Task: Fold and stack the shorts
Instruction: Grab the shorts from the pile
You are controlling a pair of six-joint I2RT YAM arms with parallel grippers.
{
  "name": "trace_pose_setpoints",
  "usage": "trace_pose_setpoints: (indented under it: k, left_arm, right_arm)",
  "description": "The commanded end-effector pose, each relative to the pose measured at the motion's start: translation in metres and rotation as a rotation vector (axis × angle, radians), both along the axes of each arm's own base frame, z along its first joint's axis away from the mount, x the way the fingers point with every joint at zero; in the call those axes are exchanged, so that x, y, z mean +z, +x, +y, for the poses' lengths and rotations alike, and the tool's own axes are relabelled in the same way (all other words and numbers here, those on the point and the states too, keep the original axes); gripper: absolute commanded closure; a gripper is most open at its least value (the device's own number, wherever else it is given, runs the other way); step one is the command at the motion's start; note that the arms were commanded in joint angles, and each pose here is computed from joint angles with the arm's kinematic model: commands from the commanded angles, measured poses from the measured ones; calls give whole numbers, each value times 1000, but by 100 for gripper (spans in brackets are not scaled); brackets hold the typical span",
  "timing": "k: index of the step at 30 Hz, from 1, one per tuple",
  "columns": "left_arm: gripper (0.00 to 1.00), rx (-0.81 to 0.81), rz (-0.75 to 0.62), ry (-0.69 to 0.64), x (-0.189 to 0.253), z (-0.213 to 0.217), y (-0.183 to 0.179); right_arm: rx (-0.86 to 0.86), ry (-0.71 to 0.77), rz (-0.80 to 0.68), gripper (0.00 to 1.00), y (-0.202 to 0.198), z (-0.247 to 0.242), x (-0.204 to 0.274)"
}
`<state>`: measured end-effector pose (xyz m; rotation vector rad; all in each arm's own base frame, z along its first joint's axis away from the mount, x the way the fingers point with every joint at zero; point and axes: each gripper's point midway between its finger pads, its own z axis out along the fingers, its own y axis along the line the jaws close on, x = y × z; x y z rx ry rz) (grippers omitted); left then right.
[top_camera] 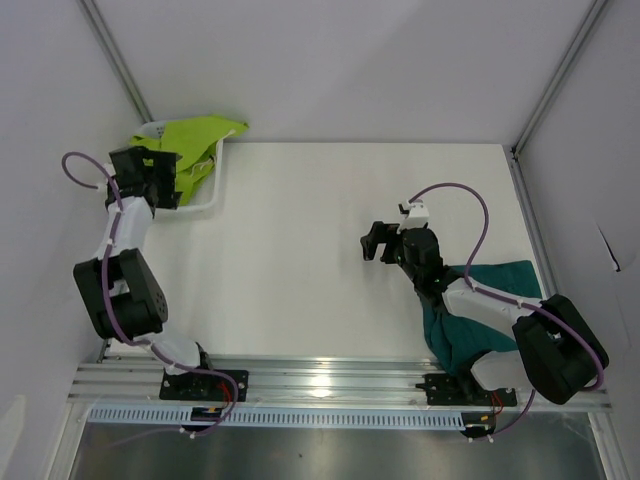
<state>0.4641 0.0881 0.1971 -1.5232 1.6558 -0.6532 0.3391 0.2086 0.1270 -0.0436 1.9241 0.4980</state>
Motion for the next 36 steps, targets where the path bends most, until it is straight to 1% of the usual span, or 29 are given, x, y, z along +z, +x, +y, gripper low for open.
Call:
trace_pose_setpoints:
  k: [1, 2, 3, 4, 5, 7, 8, 10, 11, 12, 13, 14, 15, 16, 21, 22, 24, 25, 27, 28, 29, 30, 32, 33, 34, 35, 36]
  left_arm:
    - [1, 58, -87, 12, 40, 9, 38]
    - [1, 67, -28, 34, 26, 13, 49]
    - [1, 73, -39, 53, 38, 17, 60]
    - [1, 70, -11, 52, 31, 16, 66]
    - [1, 80, -11, 70, 35, 21, 83]
    - [1, 79, 21, 71, 23, 19, 95]
    - [1, 85, 16, 80, 27, 20, 111]
    - [1, 85, 46, 72, 11, 19, 121]
    - [1, 83, 27, 67, 17, 18, 131]
    - [1, 83, 64, 52, -1, 19, 138]
    - [1, 88, 55, 46, -1, 20, 146]
    - [1, 88, 62, 42, -7, 20, 149]
    - [1, 88, 90, 33, -25, 21, 153]
    - [1, 90, 72, 29, -22, 21, 159]
    - [1, 95, 85, 9, -51, 23, 171]
    - [1, 97, 96, -3, -66, 24, 174]
    - [1, 100, 99, -21, -76, 25, 179]
    - [1, 99, 110, -43, -92, 25, 183]
    - [2, 88, 64, -65, -92, 25, 196]
    - [3, 80, 69, -80, -107, 25, 200]
    - [5, 78, 24, -77, -101, 27, 209]
    - [12, 77, 1, -80, -101, 29, 214]
    - [21, 88, -46, -99, -106, 33, 224]
    - [29, 93, -68, -100, -106, 35, 228]
    - [35, 105, -94, -109, -105, 39, 232]
    - [45, 103, -122, -108, -104, 41, 237]
    - [65, 97, -174, -107, -99, 43, 246]
  right_arm:
    - [3, 45, -78, 1, 7, 5, 27]
    - [3, 48, -83, 1, 7, 5, 30]
    - [-1, 45, -80, 1, 7, 4, 28]
    - [-2, 46, -78, 1, 7, 4, 28]
    - [-4, 47, -78, 1, 7, 4, 28]
    - [-6, 43, -78, 1, 8, 3, 27]
    - [-10, 39, -76, 1, 8, 3, 26]
    - [-16, 34, -72, 1, 10, 1, 24]
    - [-17, 31, -72, 0, 10, 1, 24]
    - [-26, 26, -74, 1, 11, -1, 24]
    - [-35, 23, -75, 1, 11, -3, 23]
    - [-43, 23, -78, 0, 12, -5, 24]
    - [-46, 22, -77, 1, 11, -6, 23]
    - [-46, 23, -78, 0, 12, -6, 24]
    - [-64, 18, -74, 1, 16, -11, 24]
    - [-64, 19, -72, 1, 16, -11, 23]
    - [-70, 16, -73, 0, 16, -13, 23]
    - [-72, 17, -71, 1, 16, -14, 22]
    - [-69, 19, -75, 0, 16, -13, 24]
    - [-70, 17, -73, 1, 16, -14, 23]
    - [-73, 15, -73, 1, 16, -14, 23]
    - [-71, 15, -75, 1, 17, -14, 24]
    - [-71, 14, -82, 0, 16, -15, 26]
    - [-72, 14, -82, 1, 16, -16, 26]
    - [-74, 13, -82, 0, 16, -16, 26]
    - [-74, 14, -83, 1, 15, -17, 27]
    - [-73, 15, -83, 1, 16, -16, 26]
